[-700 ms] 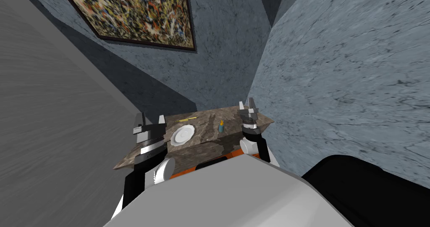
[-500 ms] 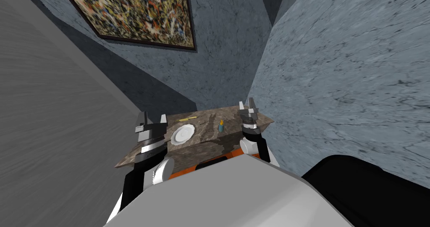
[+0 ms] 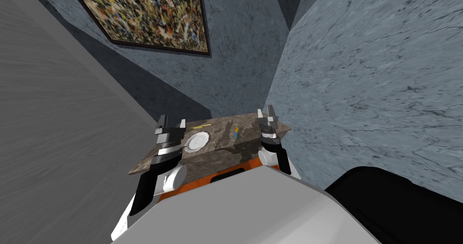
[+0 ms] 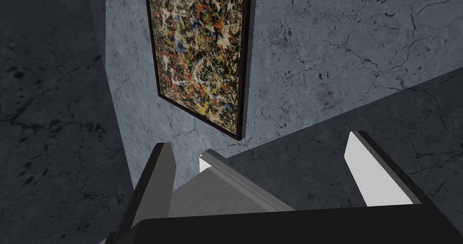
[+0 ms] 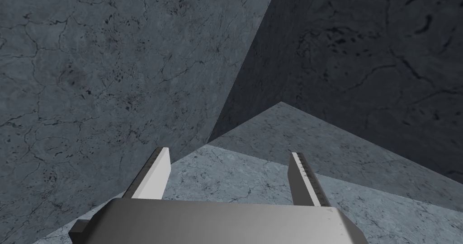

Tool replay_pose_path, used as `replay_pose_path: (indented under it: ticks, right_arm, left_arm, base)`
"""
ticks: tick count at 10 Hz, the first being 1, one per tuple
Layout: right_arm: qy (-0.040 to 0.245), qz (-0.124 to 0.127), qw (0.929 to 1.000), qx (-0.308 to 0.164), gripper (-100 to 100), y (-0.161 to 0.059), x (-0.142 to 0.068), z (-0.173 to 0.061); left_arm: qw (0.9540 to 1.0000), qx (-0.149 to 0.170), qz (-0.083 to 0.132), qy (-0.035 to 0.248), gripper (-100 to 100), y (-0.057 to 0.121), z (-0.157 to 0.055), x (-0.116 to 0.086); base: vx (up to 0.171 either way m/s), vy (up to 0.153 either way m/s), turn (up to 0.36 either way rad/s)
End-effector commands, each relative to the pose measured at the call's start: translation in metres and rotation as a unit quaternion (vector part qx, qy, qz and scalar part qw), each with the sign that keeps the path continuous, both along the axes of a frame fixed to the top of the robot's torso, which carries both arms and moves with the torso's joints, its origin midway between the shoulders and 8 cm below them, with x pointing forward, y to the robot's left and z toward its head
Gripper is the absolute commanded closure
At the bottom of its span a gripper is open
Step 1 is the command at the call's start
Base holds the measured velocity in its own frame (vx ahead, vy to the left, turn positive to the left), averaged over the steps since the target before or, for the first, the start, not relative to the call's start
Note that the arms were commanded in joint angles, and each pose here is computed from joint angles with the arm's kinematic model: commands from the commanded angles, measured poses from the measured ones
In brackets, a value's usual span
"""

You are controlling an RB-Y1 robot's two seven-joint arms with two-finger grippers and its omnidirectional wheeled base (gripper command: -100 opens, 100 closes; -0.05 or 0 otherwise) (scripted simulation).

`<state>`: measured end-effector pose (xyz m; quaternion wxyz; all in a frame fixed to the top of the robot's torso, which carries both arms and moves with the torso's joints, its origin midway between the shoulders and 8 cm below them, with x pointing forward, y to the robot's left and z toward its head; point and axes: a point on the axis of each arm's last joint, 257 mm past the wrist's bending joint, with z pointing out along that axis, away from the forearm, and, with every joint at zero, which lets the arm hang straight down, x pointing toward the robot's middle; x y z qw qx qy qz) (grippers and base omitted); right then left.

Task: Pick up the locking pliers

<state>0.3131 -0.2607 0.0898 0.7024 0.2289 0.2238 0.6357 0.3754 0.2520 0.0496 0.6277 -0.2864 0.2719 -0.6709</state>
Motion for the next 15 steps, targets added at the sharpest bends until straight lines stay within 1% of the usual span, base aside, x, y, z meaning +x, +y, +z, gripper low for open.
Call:
replay_pose_path:
  ticks: [1,3,4,5,6,7,8,9,10,11,12,13,14,15]
  right_arm:
    - [0.000,0.000,1.0000,0.000,0,0.000,0.000,0.000]
    - [0.000,0.000,1.0000,0.000,0,0.000,0.000,0.000]
    - [0.000,0.000,1.0000,0.000,0,0.000,0.000,0.000]
    - [0.000,0.000,1.0000,0.000,0,0.000,0.000,0.000]
    - [0.000,0.000,1.0000,0.000,0,0.000,0.000,0.000]
    - [0.000,0.000,1.0000,0.000,0,0.000,0.000,0.000]
    - [0.000,0.000,1.0000,0.000,0,0.000,0.000,0.000]
    - [0.000,0.000,1.0000,0.000,0,0.000,0.000,0.000]
    - [0.000,0.000,1.0000,0.000,0,0.000,0.000,0.000]
    - [0.000,0.000,1.0000,0.000,0,0.000,0.000,0.000]
    - [0.000,0.000,1.0000,0.000,0,0.000,0.000,0.000]
    - [0.000,0.000,1.0000,0.000,0,0.000,0.000,0.000]
    - [0.000,0.000,1.0000,0.000,0,0.000,0.000,0.000]
    - [0.000,0.000,1.0000,0.000,0,0.000,0.000,0.000]
  left_arm:
    - [0.9996,-0.005,-0.028,0.007,-100,-0.007,0.000,0.009]
    - [0.9964,-0.021,-0.078,0.027,-100,-0.020,-0.001,0.029]
    - [0.9934,-0.029,-0.102,0.042,-100,-0.027,-0.005,0.041]
    - [0.9895,-0.037,-0.126,0.060,-100,-0.034,-0.011,0.052]
    - [0.9889,-0.040,-0.131,0.057,-100,-0.036,-0.007,0.053]
    - [0.9833,-0.051,-0.157,0.076,-100,-0.044,-0.012,0.065]
    - [0.9831,-0.050,-0.158,0.078,-100,-0.045,-0.012,0.066]
    - [0.9759,-0.061,-0.184,0.101,-100,-0.054,-0.018,0.080]
    - [0.9685,-0.067,-0.205,0.124,-100,-0.062,-0.027,0.092]
    - [0.9669,-0.070,-0.209,0.128,-100,-0.064,-0.027,0.094]
    - [0.9571,-0.078,-0.232,0.155,-100,-0.073,-0.036,0.107]
    - [0.9479,-0.083,-0.249,0.181,-100,-0.080,-0.047,0.118]
    - [0.9439,-0.089,-0.254,0.191,-100,-0.082,-0.050,0.122]
    - [0.9328,-0.092,-0.270,0.221,-100,-0.090,-0.061,0.133]
  base:
    - [-0.037,-0.018,-0.015]
    - [-0.058,-0.022,-0.057]
    - [-0.069,-0.017,-0.092]
    - [-0.069,-0.014,-0.096]
    - [-0.044,-0.009,-0.032]
    - [-0.035,-0.007,-0.073]
    - [-0.023,-0.003,-0.051]
    - [-0.027,-0.001,-0.100]
    - [-0.040,-0.001,-0.137]
    - [-0.030,0.001,-0.076]
    - [-0.028,0.003,-0.110]
    - [-0.036,0.013,-0.211]
    - [-0.024,0.012,-0.119]
    - [-0.016,0.007,-0.186]
